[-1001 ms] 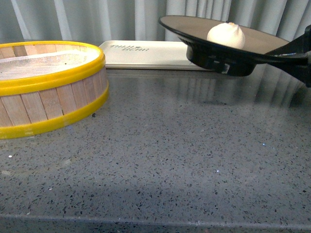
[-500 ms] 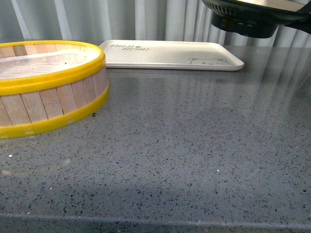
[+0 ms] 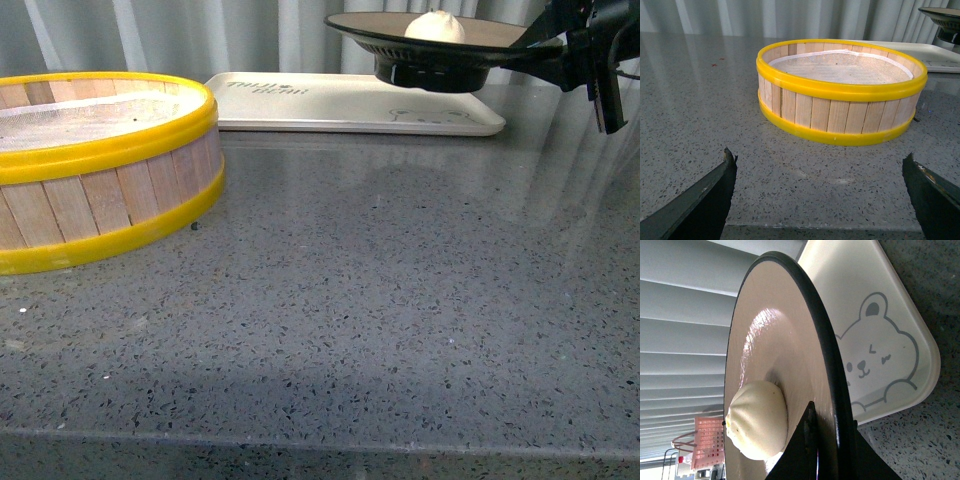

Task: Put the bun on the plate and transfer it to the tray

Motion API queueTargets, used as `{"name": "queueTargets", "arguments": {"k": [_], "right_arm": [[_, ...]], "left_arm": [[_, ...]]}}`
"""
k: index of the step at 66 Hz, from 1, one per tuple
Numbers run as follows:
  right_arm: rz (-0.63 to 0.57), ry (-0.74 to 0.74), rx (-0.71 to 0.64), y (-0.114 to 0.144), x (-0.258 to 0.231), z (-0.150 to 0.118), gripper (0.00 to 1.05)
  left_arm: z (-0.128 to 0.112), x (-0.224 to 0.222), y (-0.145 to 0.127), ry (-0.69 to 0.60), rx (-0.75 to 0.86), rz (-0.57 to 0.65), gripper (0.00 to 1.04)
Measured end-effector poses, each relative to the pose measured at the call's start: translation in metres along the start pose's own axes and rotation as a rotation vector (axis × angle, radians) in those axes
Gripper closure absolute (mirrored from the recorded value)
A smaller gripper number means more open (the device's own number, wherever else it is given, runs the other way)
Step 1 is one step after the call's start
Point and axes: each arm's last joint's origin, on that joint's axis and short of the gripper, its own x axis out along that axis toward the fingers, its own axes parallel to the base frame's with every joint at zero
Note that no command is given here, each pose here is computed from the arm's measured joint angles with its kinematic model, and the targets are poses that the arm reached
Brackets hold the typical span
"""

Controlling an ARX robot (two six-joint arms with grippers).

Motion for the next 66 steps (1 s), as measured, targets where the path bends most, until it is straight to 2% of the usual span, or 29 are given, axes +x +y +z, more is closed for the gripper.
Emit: {"name": "queueTargets", "arguments": {"k": [17, 30, 66], "right_arm": [[-0.040, -0.032, 0.017, -0.013, 0.016, 0.015, 1.02], [-0.035, -0.035, 0.010, -0.008, 0.022, 0.024, 1.02], [-0.072, -0.011, 0.018, -0.015, 0.054, 0.032, 1.02]], "left_arm": [[0.000, 0.000, 0.000, 0.000, 0.000, 0.000, 0.07], [0.000, 0.000, 0.000, 0.000, 0.000, 0.000, 0.07], [0.000, 0.000, 0.000, 0.000, 0.000, 0.000, 0.07]]}}
